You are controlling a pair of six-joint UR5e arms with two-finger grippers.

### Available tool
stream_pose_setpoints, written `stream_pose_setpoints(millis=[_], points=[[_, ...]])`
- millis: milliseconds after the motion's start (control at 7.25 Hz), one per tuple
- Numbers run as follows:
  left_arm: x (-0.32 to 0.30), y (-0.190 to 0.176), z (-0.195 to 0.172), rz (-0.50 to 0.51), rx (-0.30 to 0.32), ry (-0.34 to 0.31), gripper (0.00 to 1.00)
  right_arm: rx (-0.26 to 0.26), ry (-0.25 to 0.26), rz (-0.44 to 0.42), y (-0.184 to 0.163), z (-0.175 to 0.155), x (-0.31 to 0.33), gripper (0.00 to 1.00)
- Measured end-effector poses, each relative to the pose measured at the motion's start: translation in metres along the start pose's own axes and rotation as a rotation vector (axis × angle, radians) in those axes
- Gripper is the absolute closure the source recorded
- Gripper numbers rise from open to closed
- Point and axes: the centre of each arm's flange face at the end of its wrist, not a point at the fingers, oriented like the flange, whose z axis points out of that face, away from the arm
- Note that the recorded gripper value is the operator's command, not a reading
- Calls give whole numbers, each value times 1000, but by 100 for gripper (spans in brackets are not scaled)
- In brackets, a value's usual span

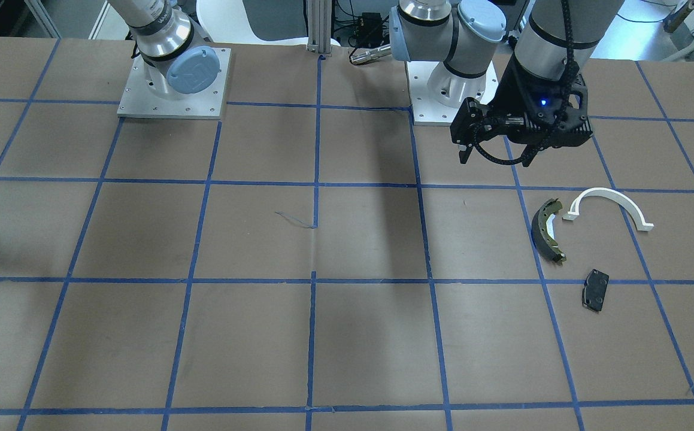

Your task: Place bearing gear from tray to pile

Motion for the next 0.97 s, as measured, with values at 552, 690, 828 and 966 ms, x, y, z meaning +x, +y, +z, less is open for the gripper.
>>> stream_pose_setpoints(millis=[552, 690, 828, 966], points=[[-1, 0, 0, -2, 0, -2, 0, -49, -72, 281, -196, -62, -254, 84], [-2, 0, 0, -2, -1, -2, 0, -63, -73, 365, -231, -54, -319, 84], [-2, 0, 0, -3, -1, -2, 0, -62, -66, 441, -260, -42, -378, 83], [-2, -1, 1, -3, -1, -2, 0, -46, -60, 508, -285, -26, -434, 80]])
